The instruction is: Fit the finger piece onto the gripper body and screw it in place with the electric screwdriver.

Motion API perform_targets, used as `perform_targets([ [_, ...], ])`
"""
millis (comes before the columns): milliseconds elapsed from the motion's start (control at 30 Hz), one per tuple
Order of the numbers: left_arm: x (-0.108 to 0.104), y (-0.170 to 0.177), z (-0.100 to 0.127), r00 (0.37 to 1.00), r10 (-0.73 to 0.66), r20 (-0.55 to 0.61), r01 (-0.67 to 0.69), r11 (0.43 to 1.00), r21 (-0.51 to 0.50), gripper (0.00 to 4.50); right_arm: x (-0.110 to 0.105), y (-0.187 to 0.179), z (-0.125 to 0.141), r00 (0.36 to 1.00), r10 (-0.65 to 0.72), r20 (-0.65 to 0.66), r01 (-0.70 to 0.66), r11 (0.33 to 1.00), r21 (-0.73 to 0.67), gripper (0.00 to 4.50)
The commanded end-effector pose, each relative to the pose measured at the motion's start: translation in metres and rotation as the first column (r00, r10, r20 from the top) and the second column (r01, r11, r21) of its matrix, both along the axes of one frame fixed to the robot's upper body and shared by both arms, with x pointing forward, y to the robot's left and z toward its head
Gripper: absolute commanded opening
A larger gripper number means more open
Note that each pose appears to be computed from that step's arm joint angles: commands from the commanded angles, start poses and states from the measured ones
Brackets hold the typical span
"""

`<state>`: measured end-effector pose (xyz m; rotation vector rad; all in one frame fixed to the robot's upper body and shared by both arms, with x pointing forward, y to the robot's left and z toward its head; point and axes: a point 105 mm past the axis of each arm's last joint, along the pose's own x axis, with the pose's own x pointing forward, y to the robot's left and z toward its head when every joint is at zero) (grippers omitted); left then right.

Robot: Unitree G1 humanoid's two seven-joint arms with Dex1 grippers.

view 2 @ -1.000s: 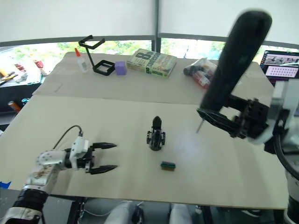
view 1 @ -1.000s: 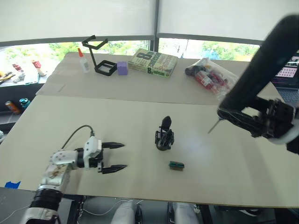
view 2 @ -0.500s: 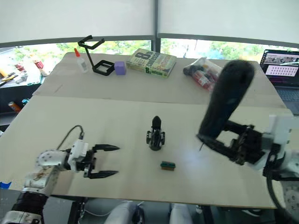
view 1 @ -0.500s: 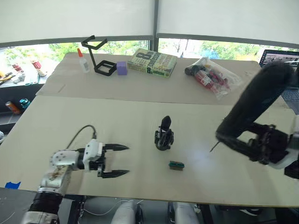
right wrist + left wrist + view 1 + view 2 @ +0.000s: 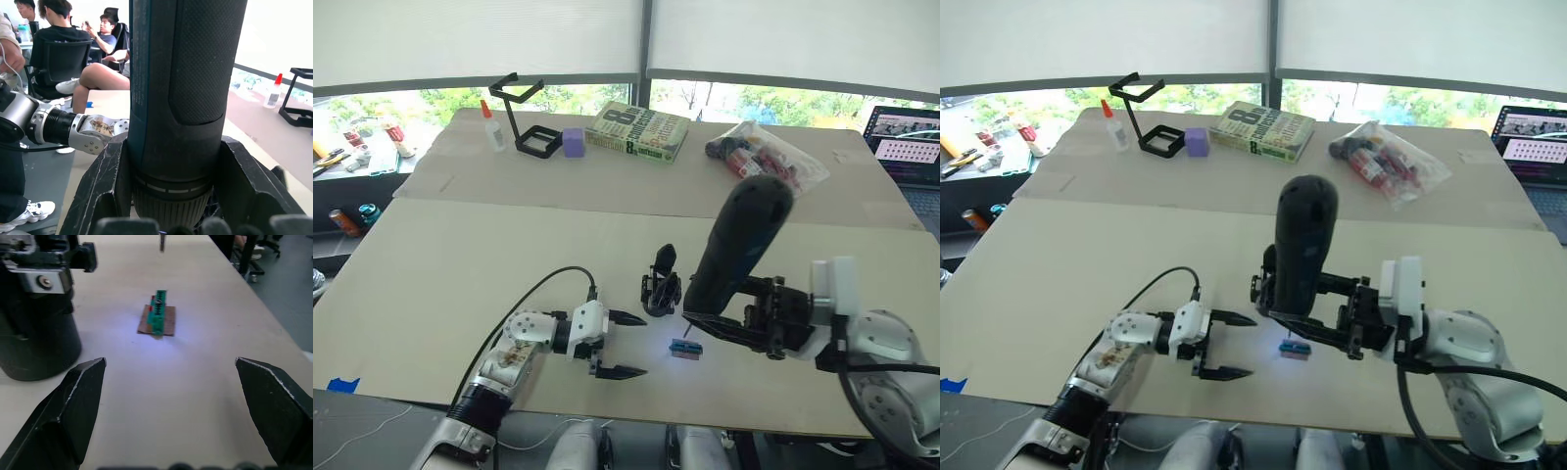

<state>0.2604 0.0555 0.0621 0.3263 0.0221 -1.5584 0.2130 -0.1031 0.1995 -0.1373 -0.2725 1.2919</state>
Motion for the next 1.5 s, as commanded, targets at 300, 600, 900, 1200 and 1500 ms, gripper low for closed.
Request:
perform_targets([
  [300,-0.015,-0.013,-0.024,0.998,-0.025,-0.062,0.028,0.999,0.043,4.46,0.000,0.000,0.009,0.996,0.013,0.093,-0.015,1.000,0.021,1.93],
  [600,-0.014,-0.026,-0.022,0.996,-0.067,-0.063,0.068,0.997,0.022,4.46,-0.002,-0.017,0.002,0.997,-0.038,0.067,0.039,0.999,-0.014,1.93],
  [900,-0.012,-0.032,-0.019,0.992,-0.109,-0.062,0.110,0.994,0.008,4.46,-0.002,-0.023,0.000,0.996,-0.066,0.063,0.067,0.998,-0.019,1.93],
  [1200,-0.012,-0.036,-0.026,0.993,-0.102,-0.063,0.103,0.995,0.012,4.46,-0.001,-0.023,-0.005,0.997,-0.063,0.051,0.065,0.998,-0.024,1.93],
  [1500,-0.015,-0.034,-0.028,0.993,-0.097,-0.064,0.099,0.995,0.020,4.46,0.000,-0.027,-0.008,0.996,-0.074,0.053,0.076,0.996,-0.035,1.93],
])
